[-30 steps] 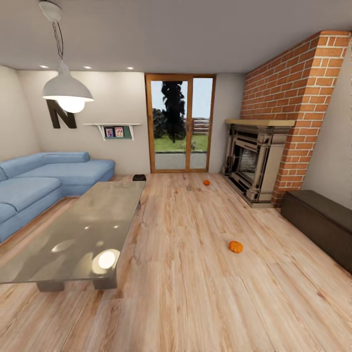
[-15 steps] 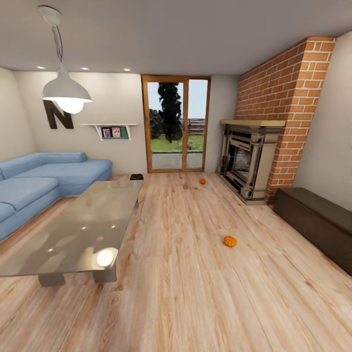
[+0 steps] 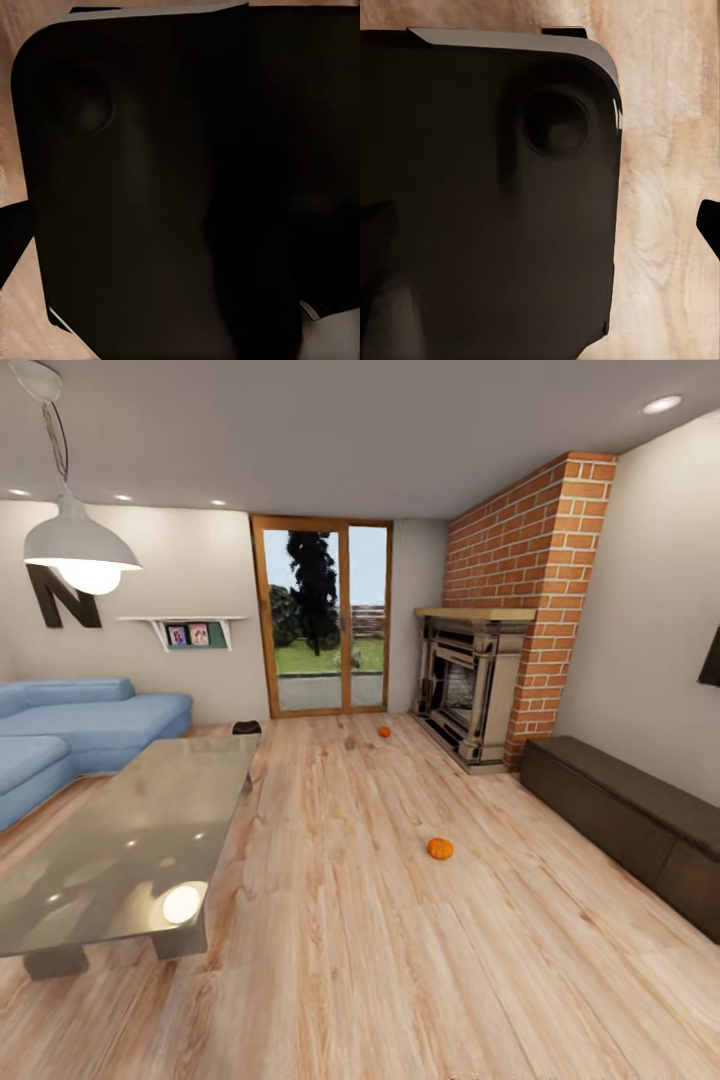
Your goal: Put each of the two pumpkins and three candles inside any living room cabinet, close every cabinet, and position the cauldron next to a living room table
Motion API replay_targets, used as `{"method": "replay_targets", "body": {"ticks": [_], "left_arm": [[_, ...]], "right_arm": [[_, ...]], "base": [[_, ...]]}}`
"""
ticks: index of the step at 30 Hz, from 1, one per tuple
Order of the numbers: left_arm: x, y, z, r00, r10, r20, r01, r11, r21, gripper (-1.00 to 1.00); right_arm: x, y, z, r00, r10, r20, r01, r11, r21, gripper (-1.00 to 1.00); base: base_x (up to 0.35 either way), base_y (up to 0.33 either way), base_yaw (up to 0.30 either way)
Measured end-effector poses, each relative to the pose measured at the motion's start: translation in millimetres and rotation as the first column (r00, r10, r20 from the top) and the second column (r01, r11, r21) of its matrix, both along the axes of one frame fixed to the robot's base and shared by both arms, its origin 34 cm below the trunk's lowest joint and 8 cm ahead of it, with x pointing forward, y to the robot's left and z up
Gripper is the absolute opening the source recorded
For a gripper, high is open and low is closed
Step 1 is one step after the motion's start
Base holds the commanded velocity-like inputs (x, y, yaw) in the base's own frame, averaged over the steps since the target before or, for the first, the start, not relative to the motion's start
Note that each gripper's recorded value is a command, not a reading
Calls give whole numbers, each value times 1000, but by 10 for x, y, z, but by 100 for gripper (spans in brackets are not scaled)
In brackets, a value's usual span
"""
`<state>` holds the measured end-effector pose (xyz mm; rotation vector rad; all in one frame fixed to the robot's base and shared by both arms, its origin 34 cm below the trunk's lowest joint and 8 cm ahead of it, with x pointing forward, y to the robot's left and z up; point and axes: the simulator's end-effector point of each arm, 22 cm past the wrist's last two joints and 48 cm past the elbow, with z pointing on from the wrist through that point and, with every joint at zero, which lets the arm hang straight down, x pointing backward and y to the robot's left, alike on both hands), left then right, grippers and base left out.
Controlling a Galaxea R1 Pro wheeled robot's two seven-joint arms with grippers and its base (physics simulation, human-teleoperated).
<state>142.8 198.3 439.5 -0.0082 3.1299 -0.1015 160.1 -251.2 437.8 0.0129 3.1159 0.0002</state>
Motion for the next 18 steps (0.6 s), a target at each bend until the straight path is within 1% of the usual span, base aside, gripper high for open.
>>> {"method": "replay_targets", "body": {"ticks": [4, 7, 18], "left_arm": [[9, -6, 0, 1000, 0, 2, 0, 1000, -1, 100], [9, -1, 0, 1000, 0, 3, 0, 1000, -1, 100], [20, -9, 1, 1000, -1, 6, 1, 1000, -3, 100]], "right_arm": [[10, 1, 0, 1000, 0, 2, 0, 1000, 0, 100], [15, 10, 1, 1000, 0, 4, 0, 1000, 2, 100], [22, 16, 1, 1000, 0, 6, 0, 1000, 3, 100]], "base": [[0, -96, -229], [0, -148, -162], [0, -198, -27]]}}
